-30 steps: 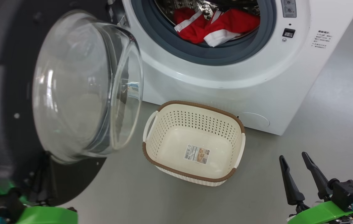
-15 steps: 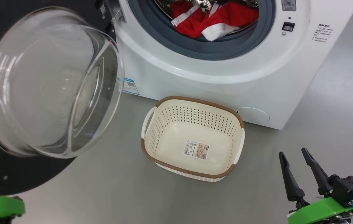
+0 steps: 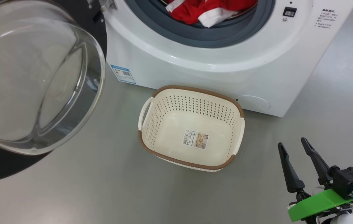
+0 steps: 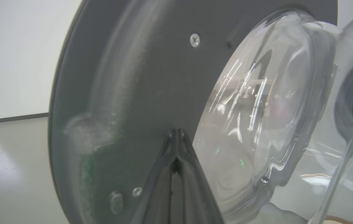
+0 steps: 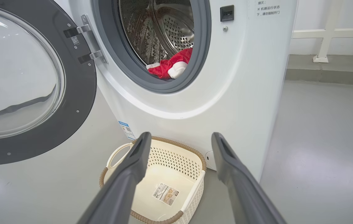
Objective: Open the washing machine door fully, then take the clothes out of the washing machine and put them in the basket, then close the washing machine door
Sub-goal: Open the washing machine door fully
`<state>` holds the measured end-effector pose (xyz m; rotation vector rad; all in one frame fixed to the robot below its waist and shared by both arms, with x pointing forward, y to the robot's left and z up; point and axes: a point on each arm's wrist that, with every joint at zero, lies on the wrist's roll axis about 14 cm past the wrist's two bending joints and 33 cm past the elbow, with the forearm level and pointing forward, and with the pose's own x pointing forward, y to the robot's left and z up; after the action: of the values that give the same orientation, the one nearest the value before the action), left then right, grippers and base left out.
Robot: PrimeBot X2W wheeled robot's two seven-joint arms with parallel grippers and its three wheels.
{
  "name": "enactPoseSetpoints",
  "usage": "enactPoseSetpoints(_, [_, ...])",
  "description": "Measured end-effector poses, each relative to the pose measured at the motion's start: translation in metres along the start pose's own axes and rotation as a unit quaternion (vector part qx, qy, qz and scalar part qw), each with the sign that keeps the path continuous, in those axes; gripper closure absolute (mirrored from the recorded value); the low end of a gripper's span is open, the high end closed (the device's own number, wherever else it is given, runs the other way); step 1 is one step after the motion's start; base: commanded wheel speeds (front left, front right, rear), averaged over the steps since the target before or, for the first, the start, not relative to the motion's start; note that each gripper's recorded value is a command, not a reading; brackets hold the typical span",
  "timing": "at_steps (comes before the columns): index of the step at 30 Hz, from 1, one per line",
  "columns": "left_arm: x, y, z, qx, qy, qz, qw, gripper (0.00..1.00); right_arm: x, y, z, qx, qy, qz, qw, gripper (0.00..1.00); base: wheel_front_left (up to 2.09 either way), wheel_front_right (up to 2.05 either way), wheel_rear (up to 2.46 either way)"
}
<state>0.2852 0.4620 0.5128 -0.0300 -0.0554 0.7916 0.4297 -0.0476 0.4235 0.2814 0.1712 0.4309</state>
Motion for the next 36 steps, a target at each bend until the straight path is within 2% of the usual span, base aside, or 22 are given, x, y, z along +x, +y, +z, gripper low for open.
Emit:
enactPoseSetpoints(19, [0.036, 0.008, -0.004, 0.024, 0.015, 0.032, 0.999, 1.00, 0.002, -0.015, -0.008, -0.001, 0.008, -0.013, 1.000, 0.00, 0.00, 0.00, 0.00])
enactPoseSetpoints(36, [0.023, -0.009, 0.000, 0.013, 0.009, -0.004, 1.000, 1.00, 0.001, -0.003, 0.013, -0.006, -0.017, -0.004, 1.000, 0.00, 0.00, 0.00, 0.00])
